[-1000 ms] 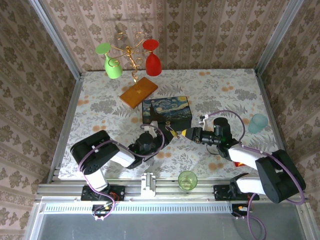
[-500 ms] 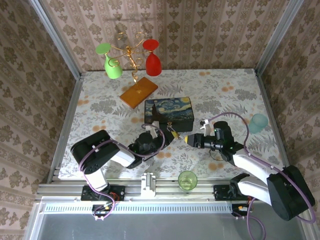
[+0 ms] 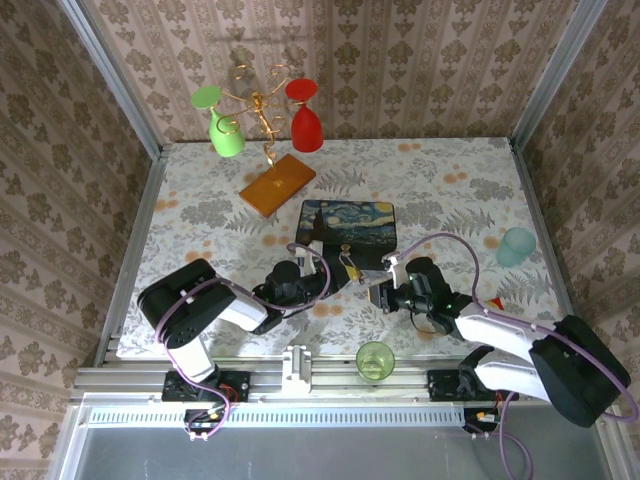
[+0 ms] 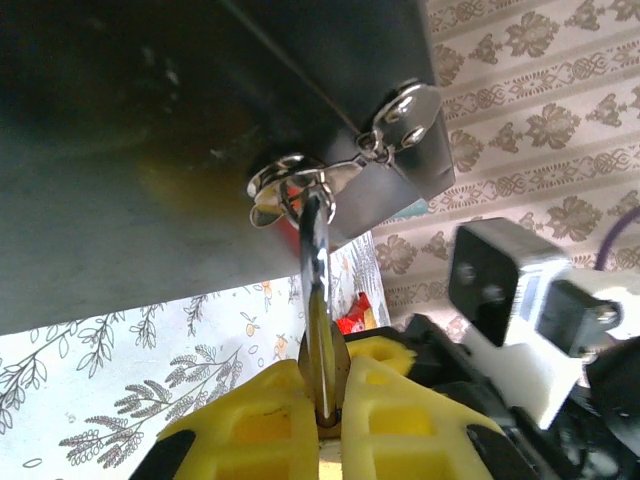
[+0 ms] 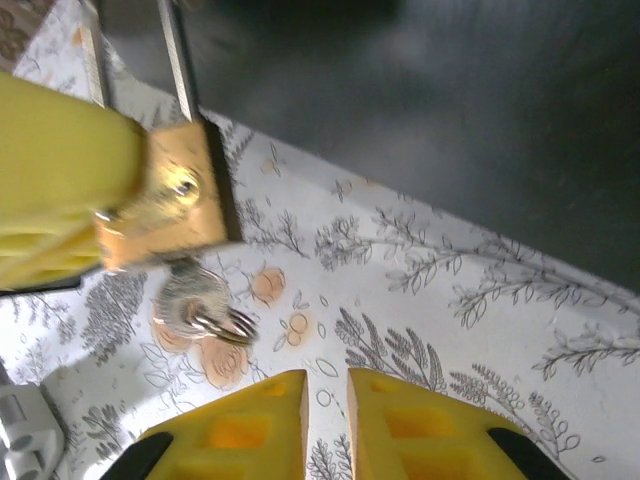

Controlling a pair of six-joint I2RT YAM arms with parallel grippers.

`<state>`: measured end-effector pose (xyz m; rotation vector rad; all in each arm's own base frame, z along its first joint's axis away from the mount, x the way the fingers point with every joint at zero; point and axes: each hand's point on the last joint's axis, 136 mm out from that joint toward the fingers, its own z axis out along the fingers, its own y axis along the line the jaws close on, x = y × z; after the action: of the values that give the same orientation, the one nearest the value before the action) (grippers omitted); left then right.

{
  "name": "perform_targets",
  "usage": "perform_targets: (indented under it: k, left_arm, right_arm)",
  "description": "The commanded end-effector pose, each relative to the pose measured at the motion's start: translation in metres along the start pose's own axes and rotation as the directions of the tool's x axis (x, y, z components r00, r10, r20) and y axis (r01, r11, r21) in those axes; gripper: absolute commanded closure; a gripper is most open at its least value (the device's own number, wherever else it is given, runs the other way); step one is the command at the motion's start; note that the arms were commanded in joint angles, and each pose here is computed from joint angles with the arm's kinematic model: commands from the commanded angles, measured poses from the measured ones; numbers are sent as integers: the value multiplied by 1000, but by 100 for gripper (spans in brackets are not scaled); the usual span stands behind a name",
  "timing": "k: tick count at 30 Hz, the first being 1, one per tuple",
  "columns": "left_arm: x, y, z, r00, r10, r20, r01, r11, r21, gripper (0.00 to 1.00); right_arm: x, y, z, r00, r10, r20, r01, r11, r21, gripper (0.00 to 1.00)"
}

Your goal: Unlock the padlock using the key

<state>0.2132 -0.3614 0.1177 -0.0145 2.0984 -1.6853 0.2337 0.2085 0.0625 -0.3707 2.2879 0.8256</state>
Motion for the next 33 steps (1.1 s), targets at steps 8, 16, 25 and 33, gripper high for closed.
perform_targets:
  k: [8,16,25,33]
  left_arm:
    - [-6,-37,-2,996,91,-2,-90,987,134,100]
    - [4,-33,0,996,85,-33,-80,988,131,100]
    - [15,-19,-3,996,71,-60,-65,993,96,100]
    - [-9,-8,3,1000,28,10,-29,998,59,100]
  right_arm:
    - [-15,27,5,995,-40,89,49,993,-103,85]
    - [-27,31,10,994,-40,97,49,994,-102,88]
    - [-46,26,3,991,-15,131,29,994,-102,91]
    - [-6,7,-7,997,12,75,-11,1000,-13,71]
